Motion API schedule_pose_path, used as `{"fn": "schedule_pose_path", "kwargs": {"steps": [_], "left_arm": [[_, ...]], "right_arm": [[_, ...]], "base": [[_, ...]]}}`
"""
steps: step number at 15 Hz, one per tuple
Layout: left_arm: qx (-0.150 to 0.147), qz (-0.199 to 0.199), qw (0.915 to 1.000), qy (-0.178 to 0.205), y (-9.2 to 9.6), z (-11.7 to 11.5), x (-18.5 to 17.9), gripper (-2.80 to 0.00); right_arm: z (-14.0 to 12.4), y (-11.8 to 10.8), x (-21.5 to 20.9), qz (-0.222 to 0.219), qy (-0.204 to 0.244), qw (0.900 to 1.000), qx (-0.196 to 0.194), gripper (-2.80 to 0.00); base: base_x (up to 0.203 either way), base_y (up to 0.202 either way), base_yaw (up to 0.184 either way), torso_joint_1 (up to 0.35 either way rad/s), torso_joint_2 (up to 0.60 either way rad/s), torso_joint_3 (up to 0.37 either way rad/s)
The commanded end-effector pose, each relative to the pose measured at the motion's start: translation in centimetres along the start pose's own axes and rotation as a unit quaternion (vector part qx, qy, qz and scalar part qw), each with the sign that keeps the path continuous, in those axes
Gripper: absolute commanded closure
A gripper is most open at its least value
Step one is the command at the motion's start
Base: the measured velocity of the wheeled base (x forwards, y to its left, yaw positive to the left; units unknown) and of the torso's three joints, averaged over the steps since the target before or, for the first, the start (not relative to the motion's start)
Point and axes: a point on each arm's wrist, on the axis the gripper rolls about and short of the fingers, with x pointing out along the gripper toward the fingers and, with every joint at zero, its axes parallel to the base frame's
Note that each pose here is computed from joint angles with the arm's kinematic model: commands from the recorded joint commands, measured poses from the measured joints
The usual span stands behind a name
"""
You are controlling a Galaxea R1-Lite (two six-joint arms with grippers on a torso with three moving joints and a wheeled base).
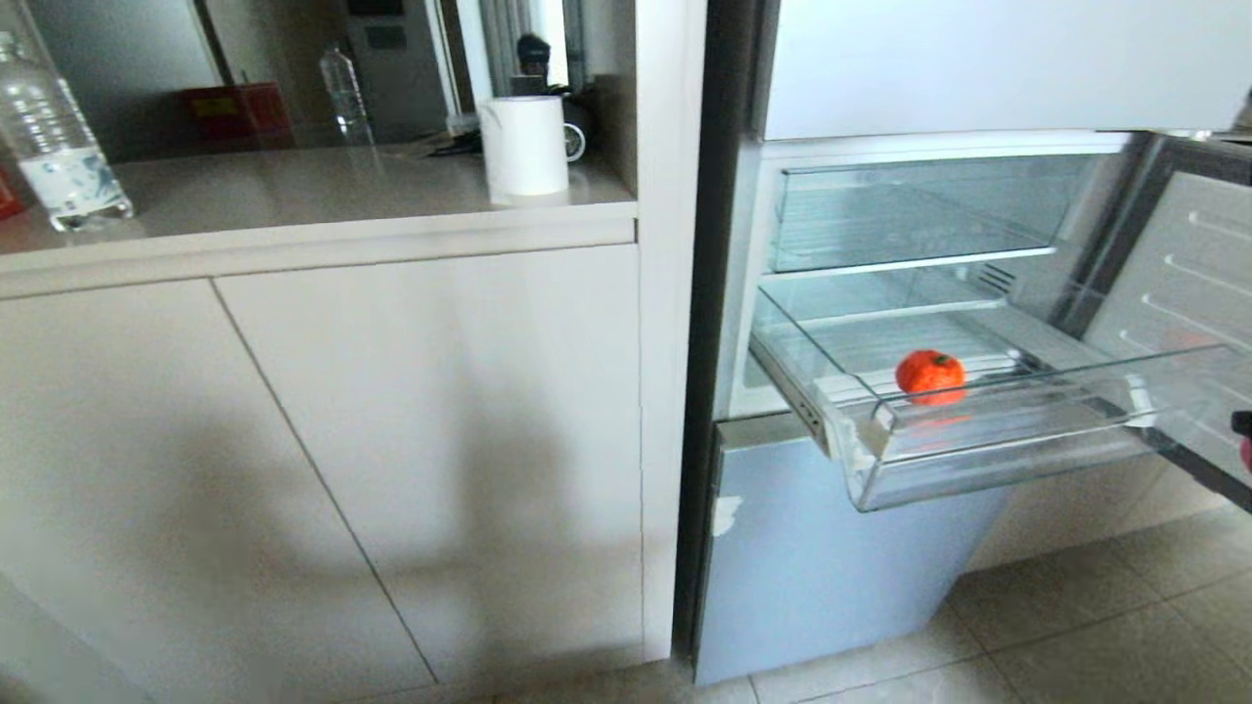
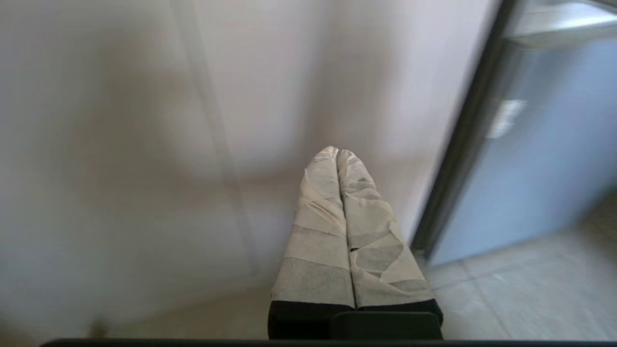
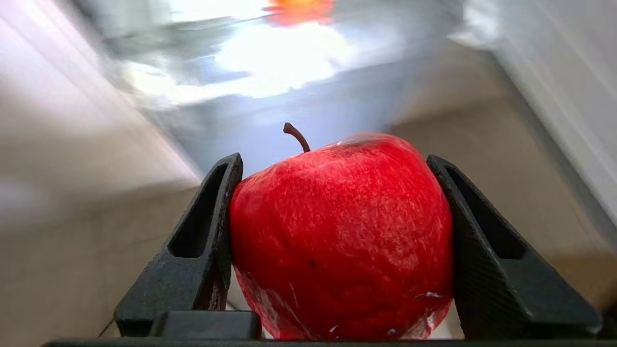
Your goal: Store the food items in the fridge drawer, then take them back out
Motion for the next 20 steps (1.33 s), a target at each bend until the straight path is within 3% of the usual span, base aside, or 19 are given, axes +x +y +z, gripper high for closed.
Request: {"fn": "schedule_pose_path", "kwargs": {"steps": [1, 4, 7, 11, 16, 20], "left_arm": [[0.0, 0.001, 1.0, 0.001, 0.0, 0.0, 0.0, 0.0], [0.0, 0.001, 1.0, 0.001, 0.0, 0.0, 0.0, 0.0], [0.0, 0.001, 1.0, 0.001, 0.0, 0.0, 0.0, 0.0], [0.0, 0.001, 1.0, 0.001, 0.0, 0.0, 0.0, 0.0], [0.0, 0.001, 1.0, 0.001, 0.0, 0.0, 0.0, 0.0], [0.0, 0.001, 1.0, 0.001, 0.0, 0.0, 0.0, 0.0]], "right_arm": [[-0.9, -0.3, -0.9, 0.001, -0.006, 1.0, 0.003, 0.0], [-2.1, -0.1, 0.2, 0.001, 0.01, 1.0, 0.001, 0.0], [-2.6, 0.3, 2.4, -0.001, -0.004, 1.0, 0.005, 0.0], [-2.7, -0.8, 4.1, -0.051, 0.006, 0.998, 0.029, 0.0], [-2.2, -4.2, 5.3, -0.142, -0.028, 0.986, 0.079, 0.0], [-1.6, -8.4, 7.9, -0.144, -0.046, 0.982, 0.11, 0.0]], "base": [[0.002, 0.004, -0.179, 0.002, 0.0, 0.003], [-0.002, 0.009, -0.173, 0.001, 0.0, 0.003], [0.0, 0.008, -0.176, 0.002, 0.0, 0.005], [-0.002, 0.007, -0.174, 0.003, 0.01, 0.004], [0.0, 0.008, -0.173, 0.005, 0.0, 0.001], [-0.001, 0.002, -0.056, 0.002, 0.0, -0.001]]}}
